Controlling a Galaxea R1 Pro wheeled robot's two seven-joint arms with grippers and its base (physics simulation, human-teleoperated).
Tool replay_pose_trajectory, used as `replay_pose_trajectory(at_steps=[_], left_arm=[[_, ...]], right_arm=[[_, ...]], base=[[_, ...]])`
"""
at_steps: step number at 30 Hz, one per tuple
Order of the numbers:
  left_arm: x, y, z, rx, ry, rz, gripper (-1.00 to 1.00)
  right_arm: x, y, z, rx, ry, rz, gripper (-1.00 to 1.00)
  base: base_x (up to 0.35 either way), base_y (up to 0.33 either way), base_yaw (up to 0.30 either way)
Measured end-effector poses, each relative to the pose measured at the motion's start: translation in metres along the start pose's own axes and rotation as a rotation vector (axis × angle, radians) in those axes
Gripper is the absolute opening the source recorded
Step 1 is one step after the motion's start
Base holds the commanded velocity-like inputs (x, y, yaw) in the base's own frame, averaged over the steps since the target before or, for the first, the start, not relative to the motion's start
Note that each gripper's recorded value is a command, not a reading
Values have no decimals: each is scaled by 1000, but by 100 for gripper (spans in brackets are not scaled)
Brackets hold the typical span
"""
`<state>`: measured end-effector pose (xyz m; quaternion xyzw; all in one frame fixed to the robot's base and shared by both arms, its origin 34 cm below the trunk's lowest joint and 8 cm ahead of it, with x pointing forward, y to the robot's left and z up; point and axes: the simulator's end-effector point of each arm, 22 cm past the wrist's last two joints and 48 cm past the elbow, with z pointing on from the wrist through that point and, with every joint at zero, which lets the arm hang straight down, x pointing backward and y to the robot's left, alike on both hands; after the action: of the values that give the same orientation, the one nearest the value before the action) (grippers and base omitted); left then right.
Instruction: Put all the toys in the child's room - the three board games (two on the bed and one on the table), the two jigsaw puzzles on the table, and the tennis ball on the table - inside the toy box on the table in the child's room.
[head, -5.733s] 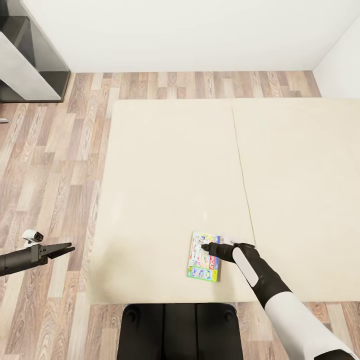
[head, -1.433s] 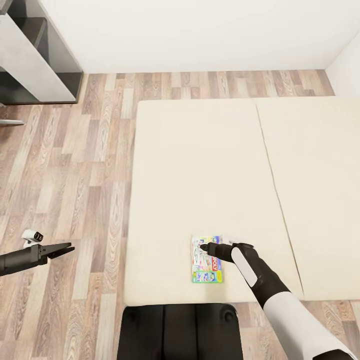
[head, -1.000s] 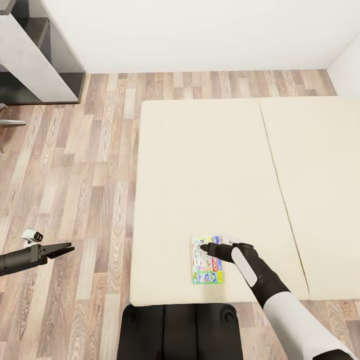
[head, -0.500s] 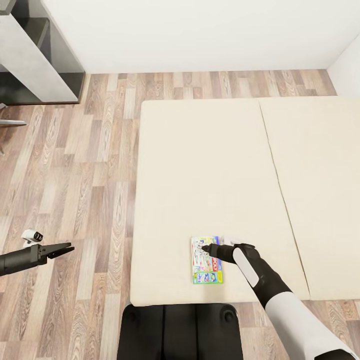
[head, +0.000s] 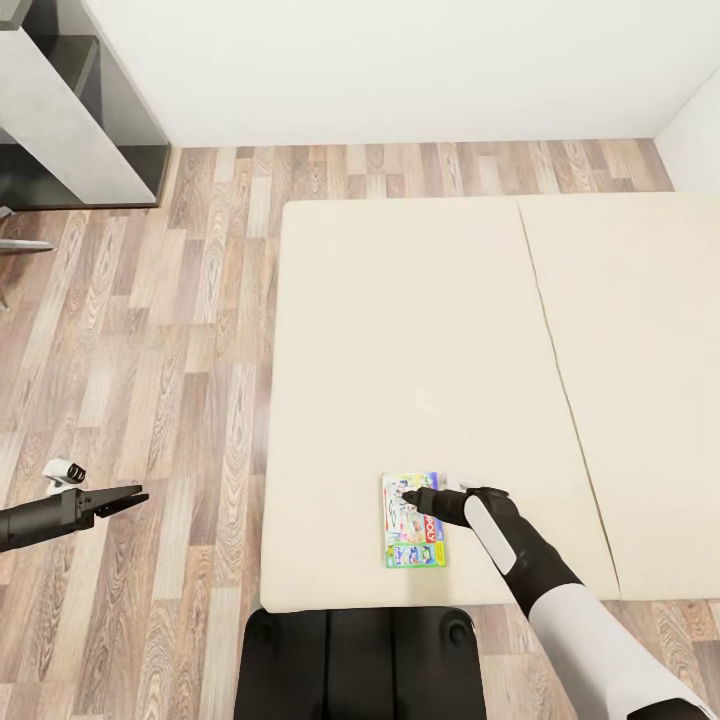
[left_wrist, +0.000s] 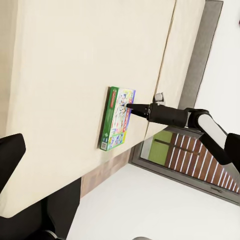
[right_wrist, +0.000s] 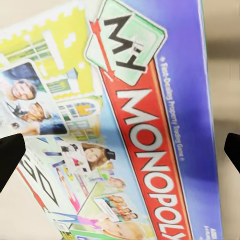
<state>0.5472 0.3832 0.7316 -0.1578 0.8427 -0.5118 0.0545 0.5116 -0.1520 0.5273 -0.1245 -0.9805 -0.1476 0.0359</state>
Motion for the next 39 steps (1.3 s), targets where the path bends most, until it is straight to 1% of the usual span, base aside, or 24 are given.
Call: replay_pose_trajectory(at_steps=[9, 39], left_arm=[[0, 0, 0, 0, 0, 0, 100], [0, 0, -1, -2, 0, 1, 100]], right_arm=[[0, 2, 0, -2, 1, -1, 100], [0, 5, 1, -6, -1, -2, 100]], base=[[0, 80, 0], [0, 133, 0]])
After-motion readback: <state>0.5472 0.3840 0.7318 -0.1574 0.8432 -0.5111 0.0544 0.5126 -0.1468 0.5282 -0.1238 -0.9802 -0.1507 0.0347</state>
